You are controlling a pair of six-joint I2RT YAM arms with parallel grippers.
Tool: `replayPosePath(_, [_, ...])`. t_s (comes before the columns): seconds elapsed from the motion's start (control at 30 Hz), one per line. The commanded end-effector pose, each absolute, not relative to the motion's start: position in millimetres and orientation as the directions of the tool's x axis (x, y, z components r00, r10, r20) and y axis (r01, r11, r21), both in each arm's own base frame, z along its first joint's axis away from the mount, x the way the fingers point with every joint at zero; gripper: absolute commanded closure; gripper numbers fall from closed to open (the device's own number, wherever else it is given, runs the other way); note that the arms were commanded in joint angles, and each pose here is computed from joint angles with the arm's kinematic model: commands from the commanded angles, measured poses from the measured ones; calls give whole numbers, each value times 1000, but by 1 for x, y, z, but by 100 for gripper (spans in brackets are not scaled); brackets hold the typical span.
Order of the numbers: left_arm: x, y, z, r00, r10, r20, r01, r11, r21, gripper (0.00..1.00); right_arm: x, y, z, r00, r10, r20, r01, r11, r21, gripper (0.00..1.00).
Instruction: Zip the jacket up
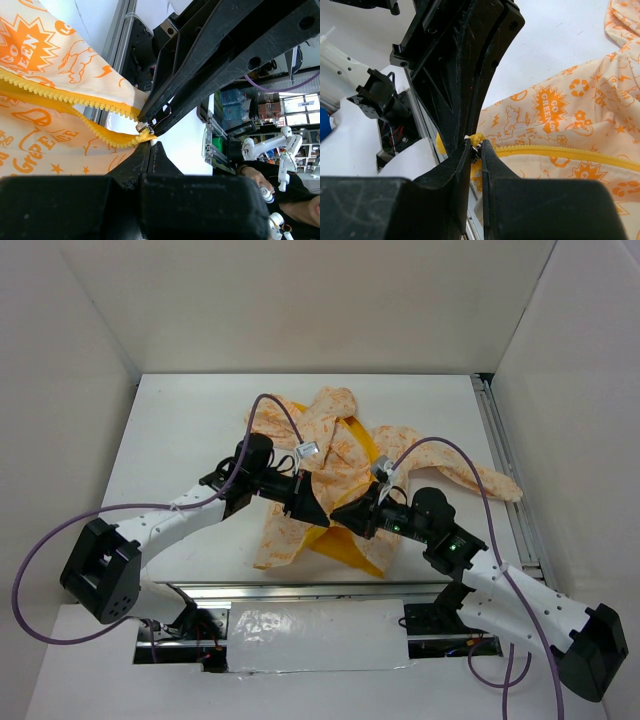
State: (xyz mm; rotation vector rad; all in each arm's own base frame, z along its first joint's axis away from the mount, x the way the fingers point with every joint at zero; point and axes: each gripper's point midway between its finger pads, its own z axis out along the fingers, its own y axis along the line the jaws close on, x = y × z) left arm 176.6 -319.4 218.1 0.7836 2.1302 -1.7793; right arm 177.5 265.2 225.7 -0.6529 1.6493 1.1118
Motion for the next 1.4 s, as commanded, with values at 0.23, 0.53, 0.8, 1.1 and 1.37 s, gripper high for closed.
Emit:
replayPosePath(0.23, [185, -324, 235, -795, 217, -567, 592, 71, -803, 100, 174, 269, 236, -324, 109, -940, -852, 399, 339, 100])
replayPosePath(0.53, [185, -322, 237, -791, 203, -577, 603, 94, -792, 100, 168, 263, 233, -296, 80, -952, -861, 410, 302, 60])
replayPosePath(0.8, [182, -321, 241, -778, 213, -591, 616, 74, -784, 100, 170, 268, 233, -317, 68, -946, -857, 407, 317, 54])
replayPosePath(1.1, [179, -321, 241, -772, 222, -595, 619, 55, -783, 100, 174, 269, 236, -313, 93, -945, -852, 412, 323, 57])
replayPosePath(1.37, [177, -322, 241, -766, 230, -601, 625, 46, -779, 100, 176, 264, 243, -285, 129, -950, -847, 429, 313, 57])
